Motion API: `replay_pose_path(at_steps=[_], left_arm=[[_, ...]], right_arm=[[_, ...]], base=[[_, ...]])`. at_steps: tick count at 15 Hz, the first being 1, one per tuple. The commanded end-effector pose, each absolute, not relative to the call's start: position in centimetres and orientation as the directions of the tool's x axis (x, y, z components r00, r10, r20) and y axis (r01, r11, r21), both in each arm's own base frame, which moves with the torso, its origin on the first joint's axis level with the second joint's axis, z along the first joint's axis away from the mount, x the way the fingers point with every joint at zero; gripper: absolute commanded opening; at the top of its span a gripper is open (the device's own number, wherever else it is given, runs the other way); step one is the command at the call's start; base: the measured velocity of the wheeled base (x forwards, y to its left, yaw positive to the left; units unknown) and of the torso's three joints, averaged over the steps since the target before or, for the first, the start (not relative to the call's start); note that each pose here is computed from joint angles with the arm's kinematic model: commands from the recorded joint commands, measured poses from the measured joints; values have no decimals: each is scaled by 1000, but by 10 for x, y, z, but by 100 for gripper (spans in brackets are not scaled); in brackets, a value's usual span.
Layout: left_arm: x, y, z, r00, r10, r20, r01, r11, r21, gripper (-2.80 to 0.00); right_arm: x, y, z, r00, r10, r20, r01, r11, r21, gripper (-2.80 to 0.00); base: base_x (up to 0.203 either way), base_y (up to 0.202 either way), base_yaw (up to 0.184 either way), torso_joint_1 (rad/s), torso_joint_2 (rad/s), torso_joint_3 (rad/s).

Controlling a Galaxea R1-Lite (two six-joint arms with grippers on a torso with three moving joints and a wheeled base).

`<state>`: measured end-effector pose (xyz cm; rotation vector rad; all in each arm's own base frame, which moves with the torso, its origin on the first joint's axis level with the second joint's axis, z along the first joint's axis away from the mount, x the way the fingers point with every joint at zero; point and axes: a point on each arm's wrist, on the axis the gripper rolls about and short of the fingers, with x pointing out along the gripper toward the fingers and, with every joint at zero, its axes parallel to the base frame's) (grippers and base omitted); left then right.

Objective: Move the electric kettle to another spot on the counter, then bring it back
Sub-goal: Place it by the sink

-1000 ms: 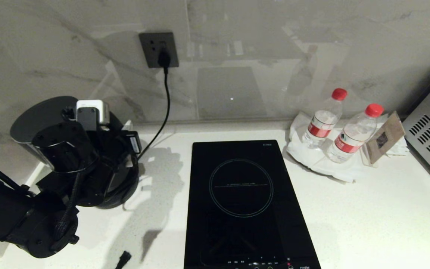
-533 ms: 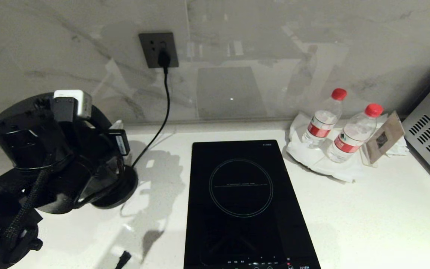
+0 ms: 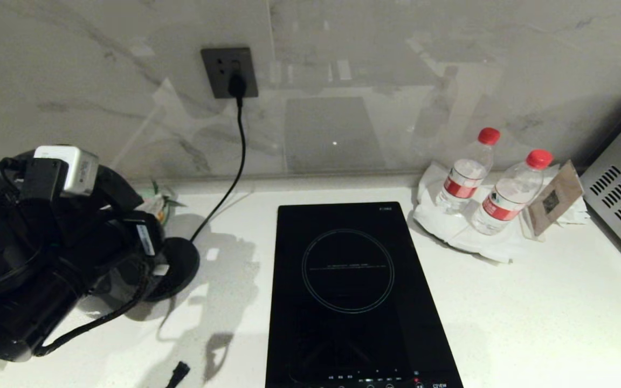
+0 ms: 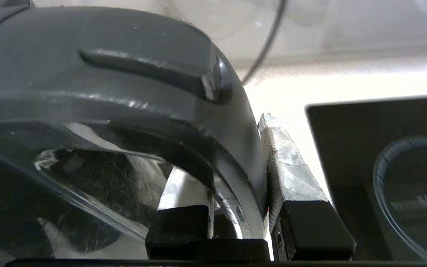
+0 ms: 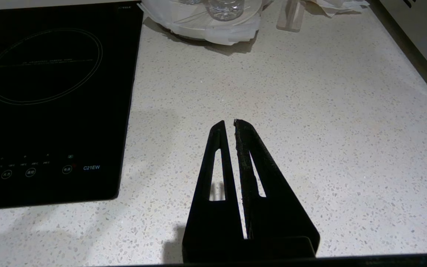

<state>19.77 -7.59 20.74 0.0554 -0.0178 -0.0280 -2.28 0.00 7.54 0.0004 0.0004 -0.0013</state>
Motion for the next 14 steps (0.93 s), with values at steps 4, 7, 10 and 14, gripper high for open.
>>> replay_pose_path(at_steps=[4, 7, 10, 14], left_arm=[[187, -71, 201, 1000, -25, 6, 24, 998, 56, -280], [187, -71, 200, 1000, -24, 3, 24, 998, 55, -280], [187, -71, 200, 1000, -23, 4, 23, 998, 50, -280], [188, -71, 200, 1000, -21, 3, 21, 998, 51, -280]], right_arm=[[-23, 0, 75, 1000, -2, 0, 2, 1000, 0, -280], [-23, 0, 75, 1000, -2, 0, 2, 1000, 0, -280], [-23, 0, 75, 1000, -2, -1, 2, 1000, 0, -280], [-23, 0, 75, 1000, -2, 0, 2, 1000, 0, -280]], base=[[0, 0, 0, 0, 0, 0], [0, 0, 0, 0, 0, 0], [0, 0, 0, 2, 2, 74], [0, 0, 0, 2, 1, 183]])
